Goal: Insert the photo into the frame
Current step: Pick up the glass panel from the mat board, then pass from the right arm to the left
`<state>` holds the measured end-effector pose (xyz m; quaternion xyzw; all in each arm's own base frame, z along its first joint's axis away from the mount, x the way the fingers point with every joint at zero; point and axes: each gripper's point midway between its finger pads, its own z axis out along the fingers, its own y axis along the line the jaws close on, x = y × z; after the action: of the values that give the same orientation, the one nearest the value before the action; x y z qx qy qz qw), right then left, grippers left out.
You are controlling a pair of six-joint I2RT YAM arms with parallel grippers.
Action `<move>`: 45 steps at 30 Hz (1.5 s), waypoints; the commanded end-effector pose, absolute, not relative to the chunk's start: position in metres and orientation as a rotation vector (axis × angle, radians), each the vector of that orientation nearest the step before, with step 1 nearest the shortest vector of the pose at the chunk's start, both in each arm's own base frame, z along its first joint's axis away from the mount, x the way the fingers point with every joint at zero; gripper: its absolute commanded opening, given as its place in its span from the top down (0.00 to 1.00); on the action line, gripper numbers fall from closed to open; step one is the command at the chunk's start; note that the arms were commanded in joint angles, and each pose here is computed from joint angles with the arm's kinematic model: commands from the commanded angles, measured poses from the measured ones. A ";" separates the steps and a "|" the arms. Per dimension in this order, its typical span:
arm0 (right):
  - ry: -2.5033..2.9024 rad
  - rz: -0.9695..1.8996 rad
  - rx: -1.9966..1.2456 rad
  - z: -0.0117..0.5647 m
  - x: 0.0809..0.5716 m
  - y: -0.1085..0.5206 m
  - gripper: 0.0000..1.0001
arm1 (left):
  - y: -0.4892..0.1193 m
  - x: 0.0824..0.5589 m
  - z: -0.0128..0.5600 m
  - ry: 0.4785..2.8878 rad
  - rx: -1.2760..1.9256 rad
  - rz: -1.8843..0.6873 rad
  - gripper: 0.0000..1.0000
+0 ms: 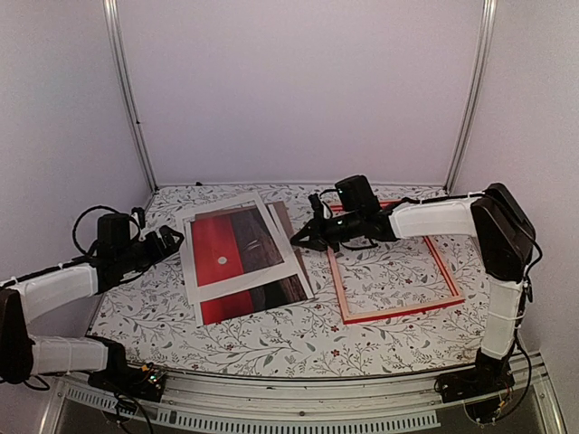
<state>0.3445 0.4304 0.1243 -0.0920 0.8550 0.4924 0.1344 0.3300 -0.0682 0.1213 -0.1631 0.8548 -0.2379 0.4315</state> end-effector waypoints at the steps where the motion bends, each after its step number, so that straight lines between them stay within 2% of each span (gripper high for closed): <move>1: 2.474 1.262 -0.214 0.124 0.342 0.390 1.00 | -0.077 0.331 0.129 2.141 -0.359 -0.601 0.00; 20: 2.642 0.639 0.008 0.130 0.313 0.199 1.00 | -0.130 0.346 0.133 2.212 -0.176 -0.514 0.02; 31: 2.715 0.421 0.052 0.119 0.303 0.125 1.00 | -0.169 0.352 0.136 2.232 -0.059 -0.532 0.02; 34: 2.716 0.478 0.012 0.115 0.302 0.129 1.00 | -0.175 0.354 0.133 2.241 -0.048 -0.507 0.02; 42: 2.647 0.888 -0.067 0.117 0.299 0.177 1.00 | -0.214 0.347 0.122 2.282 0.043 -0.593 0.02; 45: 2.667 0.846 -0.031 0.110 0.303 0.173 1.00 | -0.234 0.342 0.116 2.303 0.087 -0.638 0.02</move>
<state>0.2947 0.1604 0.1058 -0.0069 0.9507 0.2632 0.1636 0.3449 -0.2032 0.1110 0.0080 0.9018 -0.2161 0.3741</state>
